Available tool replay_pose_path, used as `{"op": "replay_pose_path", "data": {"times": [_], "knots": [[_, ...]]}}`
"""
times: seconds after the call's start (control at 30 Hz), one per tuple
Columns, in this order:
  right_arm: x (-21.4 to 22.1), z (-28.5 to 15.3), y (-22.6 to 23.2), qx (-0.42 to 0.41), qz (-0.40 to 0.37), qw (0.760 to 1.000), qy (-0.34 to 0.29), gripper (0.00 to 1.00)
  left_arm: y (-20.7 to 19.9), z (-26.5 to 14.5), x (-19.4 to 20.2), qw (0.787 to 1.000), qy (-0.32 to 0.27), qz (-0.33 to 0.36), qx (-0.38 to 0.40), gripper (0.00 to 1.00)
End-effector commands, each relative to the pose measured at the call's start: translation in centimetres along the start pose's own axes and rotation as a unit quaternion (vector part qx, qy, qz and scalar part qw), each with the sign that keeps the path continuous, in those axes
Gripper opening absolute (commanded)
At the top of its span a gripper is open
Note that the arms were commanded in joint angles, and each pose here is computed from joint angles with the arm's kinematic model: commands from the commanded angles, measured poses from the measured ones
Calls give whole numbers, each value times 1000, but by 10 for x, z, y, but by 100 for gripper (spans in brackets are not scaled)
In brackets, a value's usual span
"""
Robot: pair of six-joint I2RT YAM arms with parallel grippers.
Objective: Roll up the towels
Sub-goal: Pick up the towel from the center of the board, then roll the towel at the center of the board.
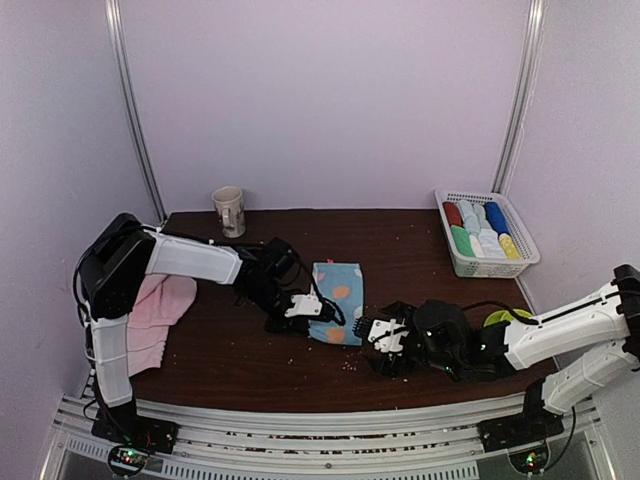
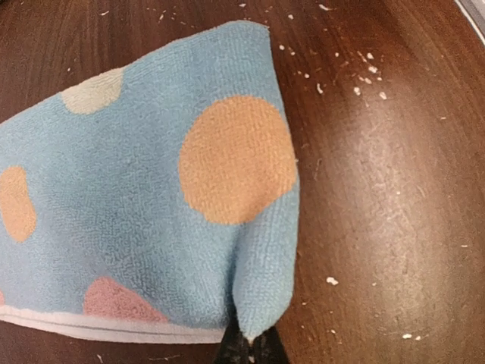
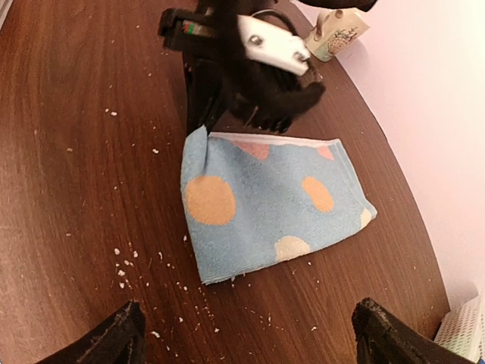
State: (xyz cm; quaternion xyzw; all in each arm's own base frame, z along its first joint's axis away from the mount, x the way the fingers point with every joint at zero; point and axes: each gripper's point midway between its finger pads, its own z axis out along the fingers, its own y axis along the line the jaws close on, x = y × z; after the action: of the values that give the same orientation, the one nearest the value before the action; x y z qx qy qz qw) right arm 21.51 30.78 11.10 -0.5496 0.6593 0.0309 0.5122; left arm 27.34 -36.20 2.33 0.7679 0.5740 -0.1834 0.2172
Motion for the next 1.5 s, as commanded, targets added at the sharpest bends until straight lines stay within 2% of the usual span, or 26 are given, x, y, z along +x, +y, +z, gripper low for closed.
{"op": "replay_pose_path", "data": {"times": [0.0, 0.1, 0.27, 0.37, 0.57, 0.63, 0.73, 0.9, 0.97, 1.13, 1.2, 1.23, 1.27, 1.47], "knots": [[0, 5, 3, 21, -73, 997, -12, 92, -7, -18, -8, 998, -43, -36, 37, 0], [4, 16, 10, 10, -97, 995, 8, 85, -6, -23, -7, 996, -58, -52, 53, 0], [11, 35, 22, -2, -135, 990, 34, 84, -6, -26, -8, 992, -69, -68, 75, 0], [10, 46, 27, -3, -145, 989, 36, 79, -5, -25, -7, 992, -68, -75, 76, 0], [9, 71, 29, 13, -149, 987, 61, 68, -7, -20, -1, 992, -59, -82, 80, 0], [10, 77, 30, 21, -154, 986, 67, 60, -8, -19, 1, 992, -56, -83, 80, 0], [13, 82, 29, 40, -162, 983, 73, 59, -11, -17, 4, 992, -52, -85, 82, 0], [12, 83, 28, 58, -168, 981, 73, 34, -14, -16, 5, 991, -51, -88, 87, 0], [13, 83, 27, 67, -170, 980, 77, 31, -15, -16, 6, 991, -51, -87, 88, 0], [15, 86, 30, 68, -171, 979, 83, 8, -16, -15, 8, 991, -46, -87, 88, 1], [14, 87, 29, 68, -169, 979, 86, 0, -17, -17, 9, 992, -45, -84, 86, 7], [14, 87, 30, 67, -169, 980, 87, 0, -18, -17, 10, 992, -43, -83, 85, 10], [14, 87, 30, 66, -167, 980, 87, 0, -18, -18, 10, 992, -41, -82, 83, 18], [10, 85, 36, 38, -146, 985, 87, 0, -15, -37, 14, 997, -31, -57, 30, 83]]}}
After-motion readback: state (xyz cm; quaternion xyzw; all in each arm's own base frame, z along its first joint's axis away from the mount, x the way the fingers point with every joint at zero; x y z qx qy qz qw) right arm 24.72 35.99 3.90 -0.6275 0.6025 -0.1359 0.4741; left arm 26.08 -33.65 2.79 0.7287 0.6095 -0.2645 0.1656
